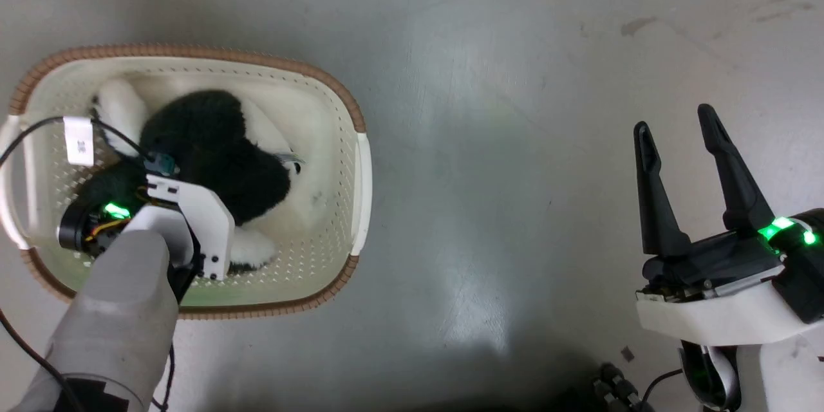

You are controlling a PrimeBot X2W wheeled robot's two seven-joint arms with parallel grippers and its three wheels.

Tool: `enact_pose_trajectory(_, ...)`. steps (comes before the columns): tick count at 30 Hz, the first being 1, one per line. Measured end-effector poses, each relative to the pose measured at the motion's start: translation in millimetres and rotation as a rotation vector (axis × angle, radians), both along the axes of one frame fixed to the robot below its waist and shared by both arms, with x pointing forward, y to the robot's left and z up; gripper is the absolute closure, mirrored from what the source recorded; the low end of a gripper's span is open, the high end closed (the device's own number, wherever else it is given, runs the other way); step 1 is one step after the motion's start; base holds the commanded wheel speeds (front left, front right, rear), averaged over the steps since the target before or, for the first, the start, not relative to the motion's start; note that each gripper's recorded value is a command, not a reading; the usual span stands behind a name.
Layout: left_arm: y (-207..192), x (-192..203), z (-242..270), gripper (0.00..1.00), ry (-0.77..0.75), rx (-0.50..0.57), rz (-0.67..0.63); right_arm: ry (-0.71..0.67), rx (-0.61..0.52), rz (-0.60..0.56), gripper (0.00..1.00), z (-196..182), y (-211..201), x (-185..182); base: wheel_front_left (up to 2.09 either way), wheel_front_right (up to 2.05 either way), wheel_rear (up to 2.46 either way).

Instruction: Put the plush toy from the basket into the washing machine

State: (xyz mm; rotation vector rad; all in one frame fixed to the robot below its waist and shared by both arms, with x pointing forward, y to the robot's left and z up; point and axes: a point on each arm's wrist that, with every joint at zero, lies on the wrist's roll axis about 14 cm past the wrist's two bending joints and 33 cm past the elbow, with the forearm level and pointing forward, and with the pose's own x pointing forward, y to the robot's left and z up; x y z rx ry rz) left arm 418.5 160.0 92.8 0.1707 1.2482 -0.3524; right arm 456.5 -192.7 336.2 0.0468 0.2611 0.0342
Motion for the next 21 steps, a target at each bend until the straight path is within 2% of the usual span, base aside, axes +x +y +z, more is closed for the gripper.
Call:
enact_pose_trajectory(14,-4,-1,71,1.00,-0.195,-0.076,0.103,-0.135,-0.018,0.009,0.00,63,1,1,0.00,0.00,0.00)
enact_pose_trajectory(21,2,-10,116,1.00,-0.314,-0.106,0.151,-0.211,-0.021,0.009,0.00,101,3,-12,0.00,0.00,0.00)
